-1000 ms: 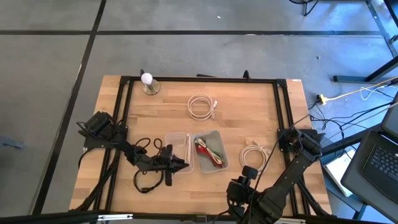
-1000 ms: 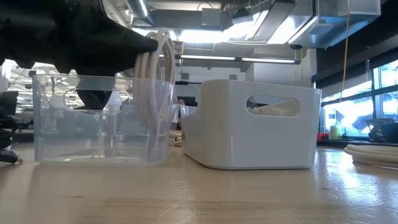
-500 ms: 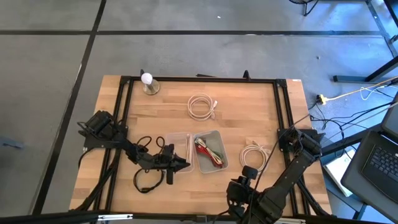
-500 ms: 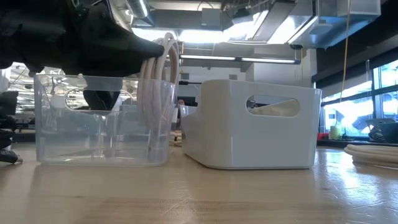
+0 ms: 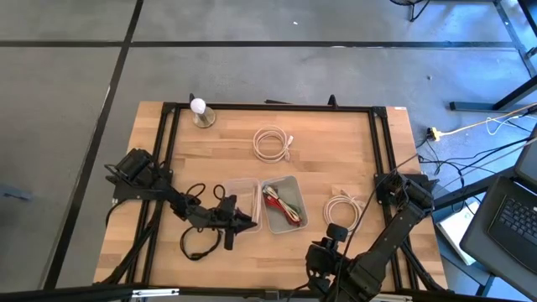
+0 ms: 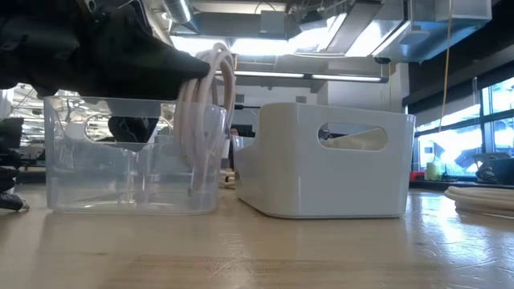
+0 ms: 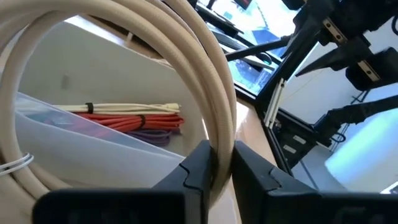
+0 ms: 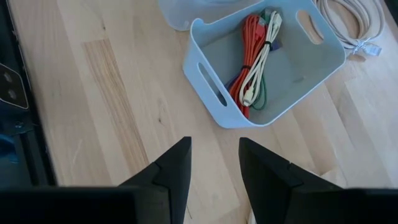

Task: Pick & Place USB Port
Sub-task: Put the left white HDMI cable into the transparent bin, then put the black HDMI cable into the transparent bin

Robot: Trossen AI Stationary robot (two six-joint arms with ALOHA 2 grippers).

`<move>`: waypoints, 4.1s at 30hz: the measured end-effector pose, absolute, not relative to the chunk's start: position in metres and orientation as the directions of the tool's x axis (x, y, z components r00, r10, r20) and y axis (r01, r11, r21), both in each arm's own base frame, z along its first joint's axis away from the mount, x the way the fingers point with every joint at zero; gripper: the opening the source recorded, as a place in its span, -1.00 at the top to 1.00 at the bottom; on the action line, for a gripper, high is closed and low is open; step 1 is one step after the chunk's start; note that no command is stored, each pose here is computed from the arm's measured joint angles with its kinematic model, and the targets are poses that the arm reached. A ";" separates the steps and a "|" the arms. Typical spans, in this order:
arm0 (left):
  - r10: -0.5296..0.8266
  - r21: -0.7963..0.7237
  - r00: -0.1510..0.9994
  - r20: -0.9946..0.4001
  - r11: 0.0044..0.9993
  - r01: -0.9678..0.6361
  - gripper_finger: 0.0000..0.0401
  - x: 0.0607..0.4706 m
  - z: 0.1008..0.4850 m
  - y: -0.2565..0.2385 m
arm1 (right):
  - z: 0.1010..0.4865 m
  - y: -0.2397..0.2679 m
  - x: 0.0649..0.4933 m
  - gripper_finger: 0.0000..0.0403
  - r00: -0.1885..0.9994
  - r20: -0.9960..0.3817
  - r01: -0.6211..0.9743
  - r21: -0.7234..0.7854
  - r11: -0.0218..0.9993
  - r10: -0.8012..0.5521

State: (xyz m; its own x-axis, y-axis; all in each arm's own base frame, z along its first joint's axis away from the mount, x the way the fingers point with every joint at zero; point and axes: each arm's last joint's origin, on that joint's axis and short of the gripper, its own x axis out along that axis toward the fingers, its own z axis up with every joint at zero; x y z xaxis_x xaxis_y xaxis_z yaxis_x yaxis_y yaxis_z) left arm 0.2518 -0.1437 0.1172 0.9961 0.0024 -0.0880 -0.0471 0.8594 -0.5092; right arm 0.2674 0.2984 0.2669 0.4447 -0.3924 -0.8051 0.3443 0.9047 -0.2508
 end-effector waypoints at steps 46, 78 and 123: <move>0.075 -0.056 0.878 -0.473 0.992 -0.115 0.14 0.261 0.224 -0.083 | 0.267 0.299 0.268 0.32 0.450 -0.805 0.344 -0.243 0.907 -0.386; 0.123 -0.022 0.253 -0.960 0.863 -0.504 0.21 0.151 0.184 -0.179 | 0.268 0.301 0.270 0.31 0.493 -0.777 0.352 -0.234 0.906 -0.392; 0.304 0.093 0.885 -0.353 0.952 -0.290 0.97 0.106 0.252 -0.178 | 0.268 0.300 0.273 0.32 0.498 -0.777 0.358 -0.221 0.907 -0.386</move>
State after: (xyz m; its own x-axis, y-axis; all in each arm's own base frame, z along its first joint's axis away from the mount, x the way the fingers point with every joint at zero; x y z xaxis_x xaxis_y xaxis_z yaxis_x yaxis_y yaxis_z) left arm 0.1059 -0.1779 0.2519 0.8846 0.3042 -0.3534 -0.2902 0.9524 0.0934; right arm 0.2729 0.3002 0.2676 0.4977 -0.3860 -0.7767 0.3580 0.9071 -0.2214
